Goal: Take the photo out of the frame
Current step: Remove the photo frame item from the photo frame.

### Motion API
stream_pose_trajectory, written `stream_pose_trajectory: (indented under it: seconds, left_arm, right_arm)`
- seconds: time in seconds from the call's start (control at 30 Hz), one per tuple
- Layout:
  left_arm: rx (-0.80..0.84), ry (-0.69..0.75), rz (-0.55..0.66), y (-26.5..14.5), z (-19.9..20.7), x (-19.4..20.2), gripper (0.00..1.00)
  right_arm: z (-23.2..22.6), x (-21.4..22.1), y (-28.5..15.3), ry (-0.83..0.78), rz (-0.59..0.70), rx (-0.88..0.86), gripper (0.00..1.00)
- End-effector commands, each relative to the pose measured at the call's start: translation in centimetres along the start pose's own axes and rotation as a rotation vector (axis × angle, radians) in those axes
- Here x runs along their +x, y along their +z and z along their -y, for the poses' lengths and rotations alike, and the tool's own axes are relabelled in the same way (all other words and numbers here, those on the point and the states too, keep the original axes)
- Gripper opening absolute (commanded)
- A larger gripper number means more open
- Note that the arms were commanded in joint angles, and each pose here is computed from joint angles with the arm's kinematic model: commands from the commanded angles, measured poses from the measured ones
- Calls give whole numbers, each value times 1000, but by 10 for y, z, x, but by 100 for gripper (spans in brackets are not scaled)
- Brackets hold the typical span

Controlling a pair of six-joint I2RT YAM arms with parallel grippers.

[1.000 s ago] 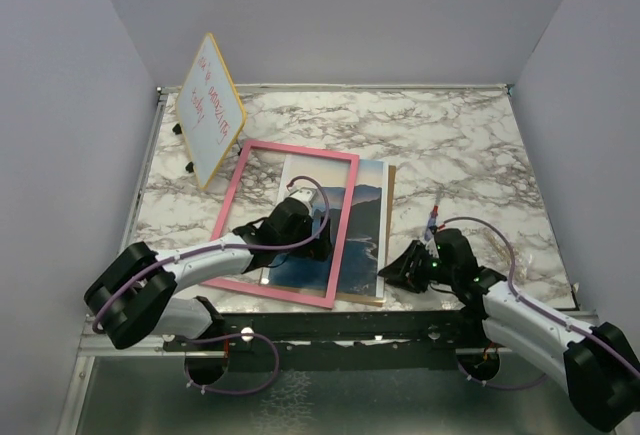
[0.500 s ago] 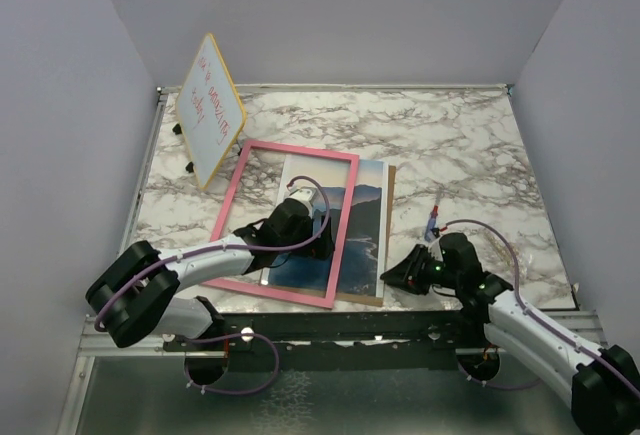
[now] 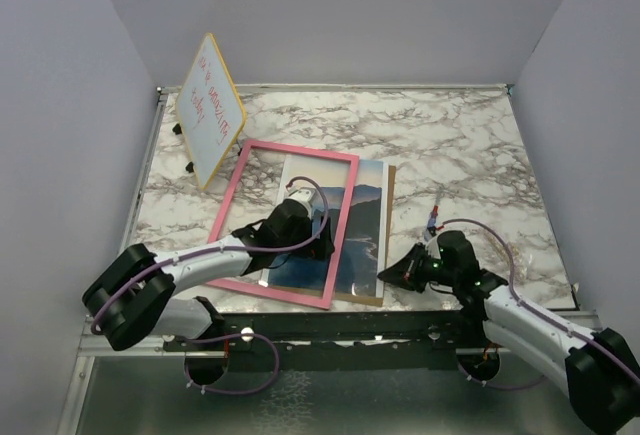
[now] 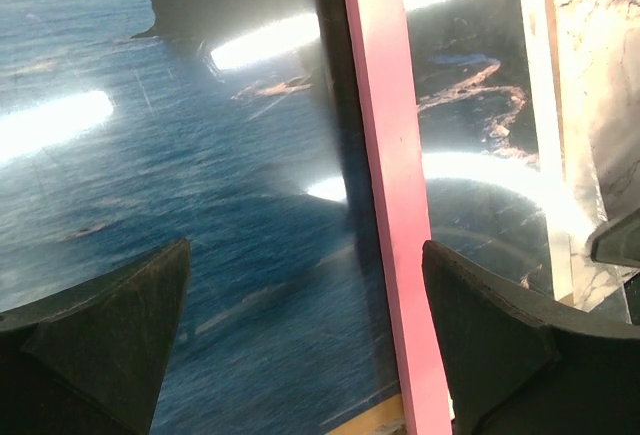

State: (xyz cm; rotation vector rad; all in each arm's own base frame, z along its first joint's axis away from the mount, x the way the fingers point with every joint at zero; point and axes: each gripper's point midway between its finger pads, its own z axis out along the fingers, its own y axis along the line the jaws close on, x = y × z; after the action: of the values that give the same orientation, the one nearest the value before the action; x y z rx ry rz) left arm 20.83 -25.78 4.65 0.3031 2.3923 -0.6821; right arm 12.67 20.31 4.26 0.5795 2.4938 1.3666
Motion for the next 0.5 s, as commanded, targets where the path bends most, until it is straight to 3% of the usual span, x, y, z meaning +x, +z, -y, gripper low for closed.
stream_pose_trajectory:
  seconds: [0.0,0.47]
  left_arm:
    - [-28,11,37,-13,-1,-11,98]
    - [-46,28,75,-26,1,-27,99]
  right_arm:
    - [-19,-5,6,-40,-16,-61,0]
    - [-35,7,34,-130,-101,8,0]
